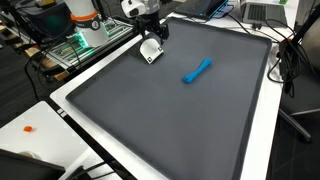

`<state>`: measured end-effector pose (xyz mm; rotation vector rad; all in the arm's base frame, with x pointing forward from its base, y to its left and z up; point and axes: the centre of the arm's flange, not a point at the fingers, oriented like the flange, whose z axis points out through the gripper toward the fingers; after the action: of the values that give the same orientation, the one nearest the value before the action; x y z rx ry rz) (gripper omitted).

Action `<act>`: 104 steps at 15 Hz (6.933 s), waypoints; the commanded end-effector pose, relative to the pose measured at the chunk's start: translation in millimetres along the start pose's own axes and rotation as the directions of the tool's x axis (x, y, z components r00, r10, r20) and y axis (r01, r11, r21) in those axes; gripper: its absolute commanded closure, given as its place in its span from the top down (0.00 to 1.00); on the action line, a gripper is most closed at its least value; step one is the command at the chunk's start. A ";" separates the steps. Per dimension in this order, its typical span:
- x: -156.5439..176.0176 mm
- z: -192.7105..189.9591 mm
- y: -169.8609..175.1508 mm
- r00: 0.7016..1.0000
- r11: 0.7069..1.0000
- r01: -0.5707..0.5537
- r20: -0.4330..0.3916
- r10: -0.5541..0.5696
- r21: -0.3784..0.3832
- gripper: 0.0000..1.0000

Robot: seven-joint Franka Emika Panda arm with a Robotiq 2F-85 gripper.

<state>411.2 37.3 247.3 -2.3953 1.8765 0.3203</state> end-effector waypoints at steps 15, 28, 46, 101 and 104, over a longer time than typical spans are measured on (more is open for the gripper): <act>6.0 12.8 -0.1 0.997 0.998 -0.060 -0.053 0.061 0.008 0.45; 12.2 0.9 -11.8 0.986 0.984 -0.158 -0.032 0.161 0.080 0.01; -48.9 -135.8 -95.0 0.926 0.928 0.372 -0.070 -0.372 -0.008 0.01; -43.7 -23.0 -264.2 0.195 0.196 0.946 -0.030 -0.980 -0.257 0.01; -43.4 -17.7 -265.4 0.187 0.190 0.942 -0.038 -0.982 -0.276 0.01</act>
<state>655.8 138.0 265.2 -3.1835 -0.0737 0.1357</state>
